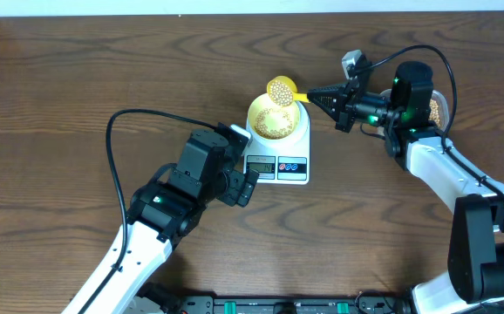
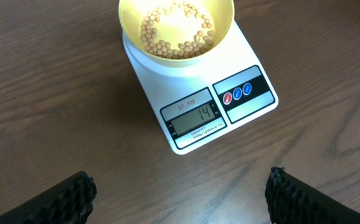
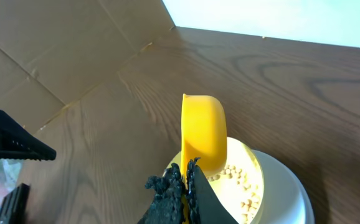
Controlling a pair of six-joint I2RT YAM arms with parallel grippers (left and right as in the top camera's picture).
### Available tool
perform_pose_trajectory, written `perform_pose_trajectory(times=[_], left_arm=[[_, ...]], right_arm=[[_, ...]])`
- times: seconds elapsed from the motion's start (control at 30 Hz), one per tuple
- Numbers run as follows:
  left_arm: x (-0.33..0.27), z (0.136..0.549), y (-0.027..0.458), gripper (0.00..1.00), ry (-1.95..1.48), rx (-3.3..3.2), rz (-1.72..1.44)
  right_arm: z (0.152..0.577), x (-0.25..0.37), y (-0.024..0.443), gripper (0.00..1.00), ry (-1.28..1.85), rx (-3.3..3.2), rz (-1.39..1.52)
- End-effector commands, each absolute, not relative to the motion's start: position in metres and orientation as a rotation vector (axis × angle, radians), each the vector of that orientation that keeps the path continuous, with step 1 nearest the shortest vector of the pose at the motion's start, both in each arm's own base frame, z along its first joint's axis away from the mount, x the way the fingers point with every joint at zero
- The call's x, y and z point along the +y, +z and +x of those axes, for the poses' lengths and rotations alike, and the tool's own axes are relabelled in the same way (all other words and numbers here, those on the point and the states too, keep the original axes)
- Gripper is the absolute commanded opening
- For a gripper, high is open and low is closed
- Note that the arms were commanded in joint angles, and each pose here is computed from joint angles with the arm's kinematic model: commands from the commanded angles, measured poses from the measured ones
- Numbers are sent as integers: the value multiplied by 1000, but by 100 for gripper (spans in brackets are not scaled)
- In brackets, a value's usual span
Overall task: Scoop item into bowl and weigh 50g on scale
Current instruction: 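Hold the scoop inverted over the bowl, shaking out soybeans, right gripper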
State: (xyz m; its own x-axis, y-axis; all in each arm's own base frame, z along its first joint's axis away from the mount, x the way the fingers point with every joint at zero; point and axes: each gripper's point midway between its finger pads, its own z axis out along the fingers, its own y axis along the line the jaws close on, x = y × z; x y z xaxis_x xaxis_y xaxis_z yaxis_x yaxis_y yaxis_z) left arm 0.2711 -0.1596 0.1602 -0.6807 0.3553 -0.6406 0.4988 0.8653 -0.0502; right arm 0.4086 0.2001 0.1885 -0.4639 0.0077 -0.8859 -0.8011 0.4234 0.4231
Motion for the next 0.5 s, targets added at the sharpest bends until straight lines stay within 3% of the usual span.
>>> perform_pose_trajectory(times=[0.0,0.47], left_arm=[[-158,273,159,89,-282,2394,597],[-158,273,159,89,-282,2394,597]], right_arm=[[407,204,185,1,1122,1767,-738],[404,204,179,1,1066,1742,-813]])
